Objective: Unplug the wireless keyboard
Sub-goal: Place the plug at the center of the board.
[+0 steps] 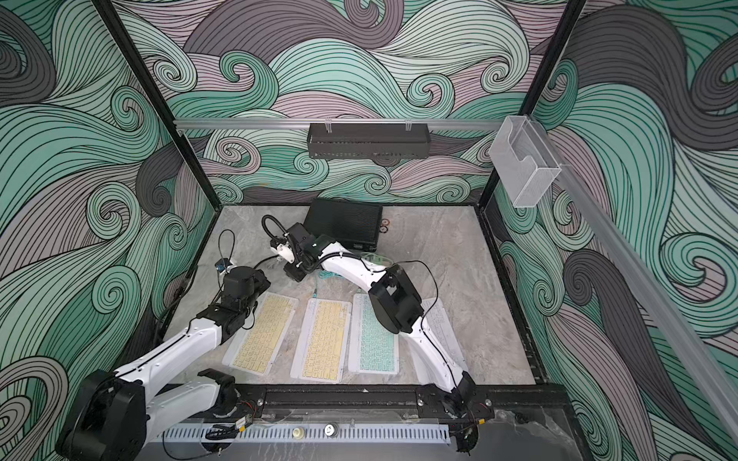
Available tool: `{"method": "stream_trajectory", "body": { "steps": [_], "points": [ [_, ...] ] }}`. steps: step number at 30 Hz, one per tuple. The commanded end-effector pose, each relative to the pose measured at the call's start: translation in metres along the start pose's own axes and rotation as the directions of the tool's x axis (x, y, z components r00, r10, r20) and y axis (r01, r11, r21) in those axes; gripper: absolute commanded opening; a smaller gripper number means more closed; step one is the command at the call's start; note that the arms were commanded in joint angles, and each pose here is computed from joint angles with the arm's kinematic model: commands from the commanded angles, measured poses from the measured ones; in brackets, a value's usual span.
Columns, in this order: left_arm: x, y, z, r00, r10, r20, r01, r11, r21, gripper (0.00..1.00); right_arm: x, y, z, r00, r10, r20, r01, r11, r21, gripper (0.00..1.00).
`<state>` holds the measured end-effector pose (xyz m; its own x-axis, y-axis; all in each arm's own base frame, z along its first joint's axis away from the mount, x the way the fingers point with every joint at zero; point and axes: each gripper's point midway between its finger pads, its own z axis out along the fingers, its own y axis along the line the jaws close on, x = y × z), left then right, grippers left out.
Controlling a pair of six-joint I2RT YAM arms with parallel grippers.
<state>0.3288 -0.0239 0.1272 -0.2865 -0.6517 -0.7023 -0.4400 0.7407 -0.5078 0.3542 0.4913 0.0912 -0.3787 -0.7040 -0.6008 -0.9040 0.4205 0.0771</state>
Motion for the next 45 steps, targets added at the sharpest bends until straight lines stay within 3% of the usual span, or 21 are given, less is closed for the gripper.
{"method": "stream_trajectory", "body": {
  "steps": [1, 7, 13, 16, 35, 45],
  "points": [
    [-0.015, 0.015, -0.003, 0.996, -0.029, 0.08, 0.034, 0.997, -0.065, 0.35, -0.013, 0.018, -0.007, 0.998, 0.017, 0.058, -0.015, 0.999, -0.043, 0.0],
    [-0.014, 0.021, 0.001, 0.996, -0.042, 0.079, 0.048, 0.995, -0.082, 0.36, -0.039, 0.04, -0.047, 0.989, -0.067, 0.132, 0.069, 0.998, -0.012, 0.0],
    [-0.025, 0.035, -0.008, 0.987, -0.079, 0.138, 0.097, 0.988, -0.124, 0.38, -0.057, 0.058, -0.08, 0.963, -0.077, 0.258, 0.084, 0.996, -0.018, 0.0],
    [-0.027, 0.04, -0.011, 0.983, -0.095, 0.156, 0.116, 0.984, -0.134, 0.4, -0.06, 0.062, -0.076, 0.958, -0.063, 0.281, 0.078, 0.996, -0.042, 0.0],
    [-0.029, 0.055, -0.015, 0.974, -0.123, 0.19, 0.159, 0.969, -0.189, 0.43, -0.055, 0.066, -0.011, 0.983, -0.029, 0.179, 0.051, 0.992, -0.119, 0.0],
    [-0.017, 0.04, -0.002, 0.987, -0.108, 0.115, 0.121, 0.986, -0.114, 0.46, -0.069, 0.072, -0.047, 0.97, -0.092, 0.227, 0.106, 0.993, -0.051, 0.0]
  ]
}}
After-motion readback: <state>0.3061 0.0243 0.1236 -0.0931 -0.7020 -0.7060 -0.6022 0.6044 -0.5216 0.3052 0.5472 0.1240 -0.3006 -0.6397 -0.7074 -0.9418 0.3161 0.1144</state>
